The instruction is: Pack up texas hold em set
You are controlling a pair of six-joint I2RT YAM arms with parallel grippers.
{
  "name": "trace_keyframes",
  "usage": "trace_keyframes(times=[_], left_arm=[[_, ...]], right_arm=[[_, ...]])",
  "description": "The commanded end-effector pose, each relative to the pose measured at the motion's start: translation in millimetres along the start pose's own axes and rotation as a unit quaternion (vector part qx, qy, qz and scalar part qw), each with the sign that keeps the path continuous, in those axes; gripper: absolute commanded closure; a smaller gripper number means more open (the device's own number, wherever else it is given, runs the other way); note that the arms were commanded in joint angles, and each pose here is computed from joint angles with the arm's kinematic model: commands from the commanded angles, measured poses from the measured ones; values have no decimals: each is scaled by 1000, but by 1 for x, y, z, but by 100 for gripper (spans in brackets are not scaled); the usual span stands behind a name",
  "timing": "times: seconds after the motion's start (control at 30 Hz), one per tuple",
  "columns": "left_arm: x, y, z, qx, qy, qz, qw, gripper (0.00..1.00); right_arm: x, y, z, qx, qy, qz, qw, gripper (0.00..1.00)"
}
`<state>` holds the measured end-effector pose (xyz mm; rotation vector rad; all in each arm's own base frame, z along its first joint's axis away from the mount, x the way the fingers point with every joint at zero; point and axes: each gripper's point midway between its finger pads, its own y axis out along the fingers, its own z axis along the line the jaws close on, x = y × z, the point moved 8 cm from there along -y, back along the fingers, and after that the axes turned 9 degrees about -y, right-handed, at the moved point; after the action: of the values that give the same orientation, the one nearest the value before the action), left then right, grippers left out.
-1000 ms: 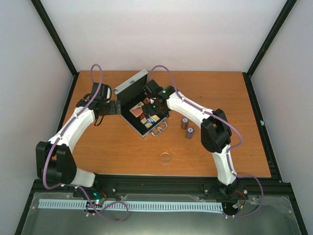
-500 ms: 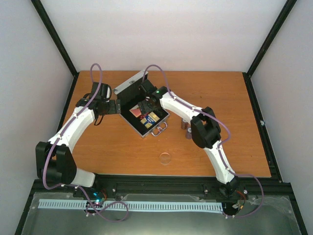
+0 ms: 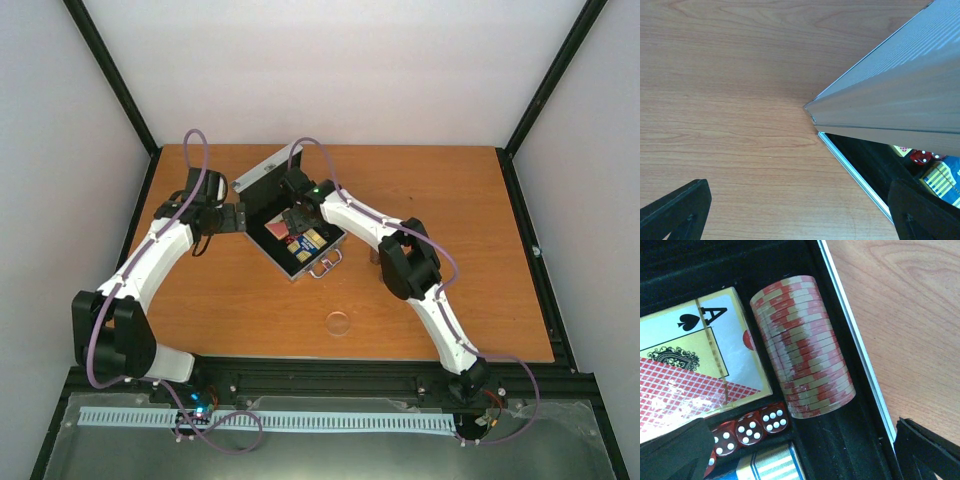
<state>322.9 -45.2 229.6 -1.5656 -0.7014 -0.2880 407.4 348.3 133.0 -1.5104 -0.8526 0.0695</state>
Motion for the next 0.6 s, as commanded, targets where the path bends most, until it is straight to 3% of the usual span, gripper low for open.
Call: trace_keyframes(times=[0.0,0.57], left_arm=[[7,-12,2,-3,-5,-21,1000,0],[2,-10,3,-3,-6,-17,1000,0]], right_arm=[[0,8,-2,-16,-11,4,1000,0],[-18,27,14,8,-38,37,999,0]])
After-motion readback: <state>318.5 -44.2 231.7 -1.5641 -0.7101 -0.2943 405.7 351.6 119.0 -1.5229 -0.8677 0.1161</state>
